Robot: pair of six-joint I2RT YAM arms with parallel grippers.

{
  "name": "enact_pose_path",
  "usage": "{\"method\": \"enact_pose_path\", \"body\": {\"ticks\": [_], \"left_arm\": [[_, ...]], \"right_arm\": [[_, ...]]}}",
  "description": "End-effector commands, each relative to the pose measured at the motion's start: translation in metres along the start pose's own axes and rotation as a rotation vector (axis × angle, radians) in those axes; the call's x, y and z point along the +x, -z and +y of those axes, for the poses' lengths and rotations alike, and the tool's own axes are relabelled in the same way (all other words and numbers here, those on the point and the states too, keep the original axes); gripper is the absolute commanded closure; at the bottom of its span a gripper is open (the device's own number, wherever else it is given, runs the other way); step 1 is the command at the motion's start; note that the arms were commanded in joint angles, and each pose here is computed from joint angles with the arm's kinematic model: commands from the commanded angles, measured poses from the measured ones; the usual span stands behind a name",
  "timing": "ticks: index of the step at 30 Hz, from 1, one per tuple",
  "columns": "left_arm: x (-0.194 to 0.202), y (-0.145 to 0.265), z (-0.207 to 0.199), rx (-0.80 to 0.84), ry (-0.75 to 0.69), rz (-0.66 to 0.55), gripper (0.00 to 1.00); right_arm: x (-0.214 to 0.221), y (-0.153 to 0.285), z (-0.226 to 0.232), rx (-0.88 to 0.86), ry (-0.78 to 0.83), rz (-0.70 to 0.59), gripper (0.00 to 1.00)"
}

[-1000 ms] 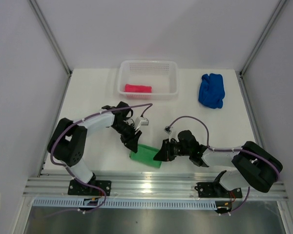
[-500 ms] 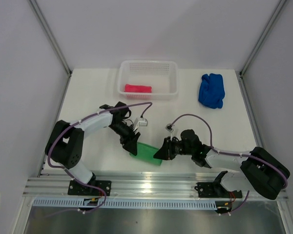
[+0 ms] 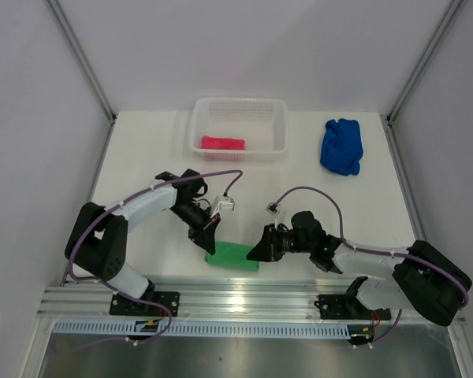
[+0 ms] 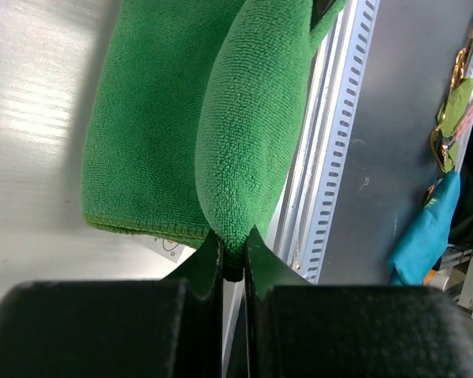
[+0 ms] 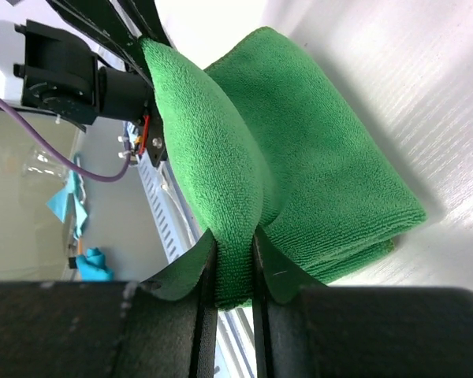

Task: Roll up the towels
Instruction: Roll the towel

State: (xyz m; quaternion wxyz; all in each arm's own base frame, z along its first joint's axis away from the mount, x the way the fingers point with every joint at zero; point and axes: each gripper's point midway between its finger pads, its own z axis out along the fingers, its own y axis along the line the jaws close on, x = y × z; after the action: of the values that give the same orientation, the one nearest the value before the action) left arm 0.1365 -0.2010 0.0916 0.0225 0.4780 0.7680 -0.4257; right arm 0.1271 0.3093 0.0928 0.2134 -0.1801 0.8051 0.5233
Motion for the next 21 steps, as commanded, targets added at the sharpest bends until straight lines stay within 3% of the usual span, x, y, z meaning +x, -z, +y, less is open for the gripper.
{"method": "enact_pose_path", "body": {"ticks": [1, 2, 3, 4, 6, 15, 21], "left_arm": [[0.002, 0.0, 0.005, -0.015, 0.017, -0.001, 0.96], [-0.001, -0.001, 0.01, -0.024, 0.03, 0.0, 0.92], [-0.004, -0.004, 0.019, -0.032, 0.075, -0.002, 0.71], [-0.005, -0.005, 0.025, -0.047, 0.095, -0.005, 0.6], [-0.017, -0.003, 0.04, -0.087, 0.116, -0.04, 0.5], [-0.044, 0.035, 0.052, -0.317, -0.042, -0.115, 0.43], [-0.063, 0.073, 0.044, -0.572, -0.355, -0.143, 0.39]], "right_arm": [[-0.008, 0.002, -0.003, -0.005, -0.048, -0.034, 1.0], [-0.008, 0.003, -0.007, -0.001, -0.073, -0.04, 1.0], [-0.007, 0.001, -0.016, 0.022, -0.102, -0.039, 1.0], [-0.012, 0.002, -0.024, 0.039, -0.122, -0.055, 1.0], [-0.014, 0.0, -0.031, 0.045, -0.141, -0.053, 1.0], [-0.011, -0.011, -0.046, 0.004, -0.253, -0.016, 1.0], [-0.017, -0.011, -0.047, 0.007, -0.262, -0.024, 1.0]]}}
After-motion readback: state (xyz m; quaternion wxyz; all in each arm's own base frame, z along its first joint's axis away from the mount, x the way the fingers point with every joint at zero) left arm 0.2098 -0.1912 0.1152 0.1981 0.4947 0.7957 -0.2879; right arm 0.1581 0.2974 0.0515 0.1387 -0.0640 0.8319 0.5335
